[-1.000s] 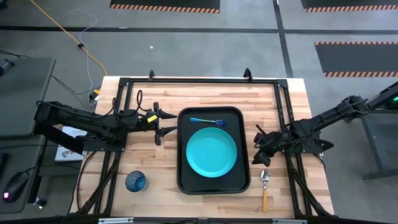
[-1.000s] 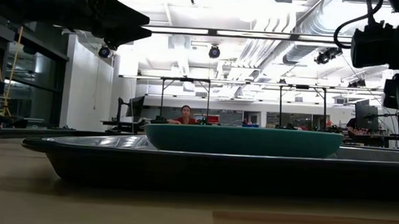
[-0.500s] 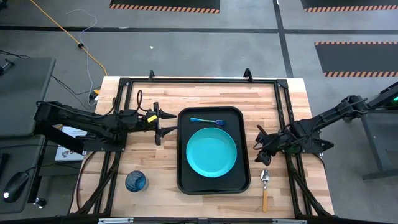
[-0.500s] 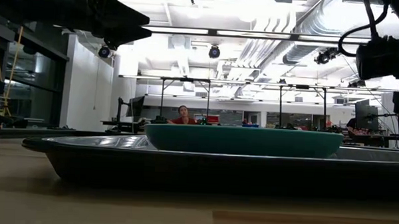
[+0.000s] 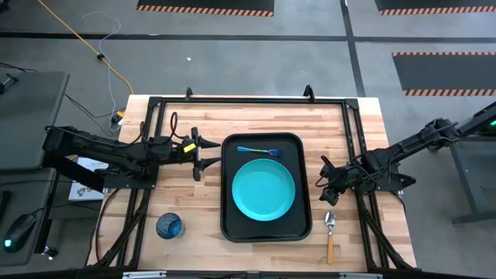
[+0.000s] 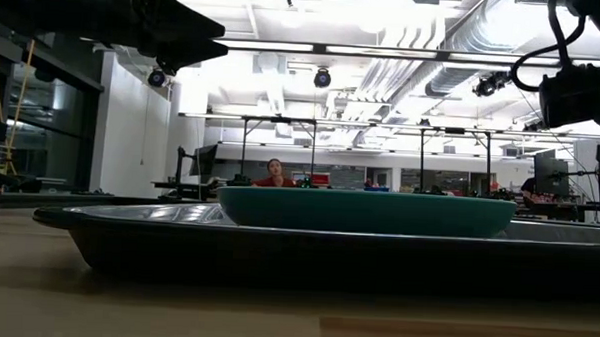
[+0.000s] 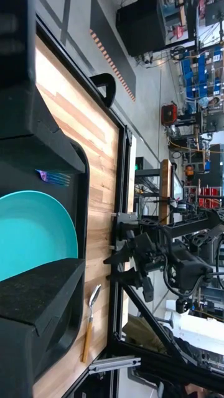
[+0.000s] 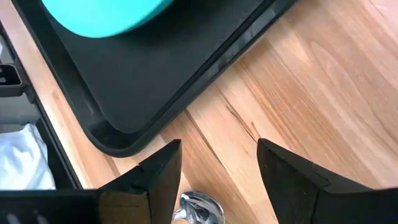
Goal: Pick and place plate/cup/fork/spoon on tray
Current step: Put the yellow spoon to the left of the blue fork on the black tray
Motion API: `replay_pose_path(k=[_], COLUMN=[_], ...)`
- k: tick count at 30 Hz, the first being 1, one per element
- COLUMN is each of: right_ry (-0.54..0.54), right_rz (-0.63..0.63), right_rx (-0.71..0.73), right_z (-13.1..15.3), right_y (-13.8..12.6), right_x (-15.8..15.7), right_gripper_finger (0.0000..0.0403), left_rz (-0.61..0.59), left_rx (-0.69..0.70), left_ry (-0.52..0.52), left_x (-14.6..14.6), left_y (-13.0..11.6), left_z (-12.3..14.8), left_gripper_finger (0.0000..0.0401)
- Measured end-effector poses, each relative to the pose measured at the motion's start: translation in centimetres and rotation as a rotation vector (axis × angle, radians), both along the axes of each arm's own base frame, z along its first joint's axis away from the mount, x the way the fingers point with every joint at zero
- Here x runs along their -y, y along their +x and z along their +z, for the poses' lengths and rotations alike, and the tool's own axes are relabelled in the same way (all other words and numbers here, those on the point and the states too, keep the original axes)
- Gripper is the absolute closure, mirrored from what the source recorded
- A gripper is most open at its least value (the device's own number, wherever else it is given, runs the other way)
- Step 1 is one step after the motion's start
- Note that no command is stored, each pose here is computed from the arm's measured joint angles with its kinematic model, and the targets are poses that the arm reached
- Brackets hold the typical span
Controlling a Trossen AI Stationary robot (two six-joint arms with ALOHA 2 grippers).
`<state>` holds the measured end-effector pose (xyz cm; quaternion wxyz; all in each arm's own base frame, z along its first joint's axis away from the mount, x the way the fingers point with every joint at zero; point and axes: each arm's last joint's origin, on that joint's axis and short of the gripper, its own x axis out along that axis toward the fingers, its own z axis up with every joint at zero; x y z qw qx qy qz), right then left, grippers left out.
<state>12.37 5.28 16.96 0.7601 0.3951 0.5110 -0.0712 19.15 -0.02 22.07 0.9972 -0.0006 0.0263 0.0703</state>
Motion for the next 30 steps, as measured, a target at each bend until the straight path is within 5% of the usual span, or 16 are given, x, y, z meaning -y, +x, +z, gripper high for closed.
replay_pose_path(k=[22, 30], right_ry=[-0.023, 0.081], right_rz=[-0.150, -0.101], right_rx=[-0.147, -0.160], right_z=[-0.6, -0.4], right_y=[-1.0, -1.2], right_x=[0.5, -0.7], right_gripper_finger=[0.0201, 0.0201], left_rz=[0.000, 0.000], left_rx=[-0.001, -0.002], left_ry=[0.001, 0.000], left_x=[0.0, 0.0], left_y=[0.0, 0.0], left_z=[0.0, 0.0], left_gripper_finger=[0.0178, 0.0178])
